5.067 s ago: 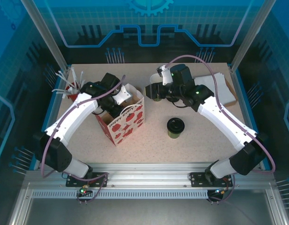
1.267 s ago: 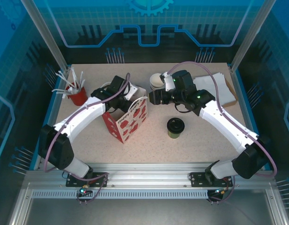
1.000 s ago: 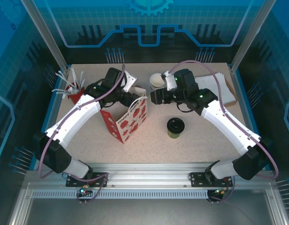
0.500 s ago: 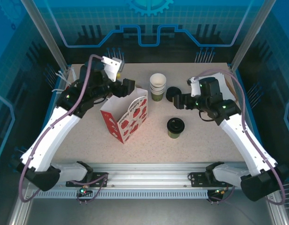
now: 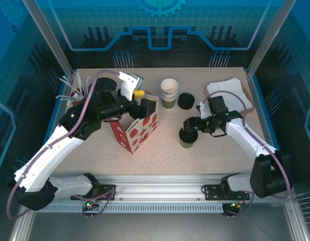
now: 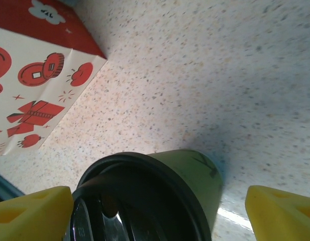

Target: Pack the takeout coffee

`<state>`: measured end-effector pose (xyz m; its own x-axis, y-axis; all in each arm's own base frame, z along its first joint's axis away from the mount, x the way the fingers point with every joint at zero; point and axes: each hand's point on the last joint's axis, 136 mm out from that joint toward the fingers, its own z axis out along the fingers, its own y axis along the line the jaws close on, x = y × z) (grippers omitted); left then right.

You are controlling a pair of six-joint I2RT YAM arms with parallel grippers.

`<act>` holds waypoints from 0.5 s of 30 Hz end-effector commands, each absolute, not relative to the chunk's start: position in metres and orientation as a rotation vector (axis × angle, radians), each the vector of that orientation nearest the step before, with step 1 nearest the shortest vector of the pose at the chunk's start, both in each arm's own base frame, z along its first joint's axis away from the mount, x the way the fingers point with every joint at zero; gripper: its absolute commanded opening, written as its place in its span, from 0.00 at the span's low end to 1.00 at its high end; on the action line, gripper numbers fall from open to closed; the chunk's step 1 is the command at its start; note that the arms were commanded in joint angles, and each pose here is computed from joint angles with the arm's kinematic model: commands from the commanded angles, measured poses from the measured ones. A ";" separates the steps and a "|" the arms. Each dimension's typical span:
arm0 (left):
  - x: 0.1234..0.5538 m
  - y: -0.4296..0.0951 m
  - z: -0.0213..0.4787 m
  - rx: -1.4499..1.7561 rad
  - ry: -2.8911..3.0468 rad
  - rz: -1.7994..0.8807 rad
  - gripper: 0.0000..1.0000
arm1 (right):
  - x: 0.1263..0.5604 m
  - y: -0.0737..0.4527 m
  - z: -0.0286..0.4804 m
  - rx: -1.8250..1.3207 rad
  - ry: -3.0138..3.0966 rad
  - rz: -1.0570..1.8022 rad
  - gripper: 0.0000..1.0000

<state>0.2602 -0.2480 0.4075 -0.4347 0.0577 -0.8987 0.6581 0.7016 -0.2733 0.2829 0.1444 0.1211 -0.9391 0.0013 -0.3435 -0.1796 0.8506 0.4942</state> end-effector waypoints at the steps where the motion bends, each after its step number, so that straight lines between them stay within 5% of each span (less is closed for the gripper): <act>1: 0.252 -0.245 0.409 0.547 1.921 -0.780 0.77 | 0.281 0.159 0.124 -0.165 2.655 0.920 0.90; 15: 0.214 -0.272 0.394 0.733 1.992 -0.779 0.76 | 0.248 0.218 0.115 -0.249 2.658 1.115 0.89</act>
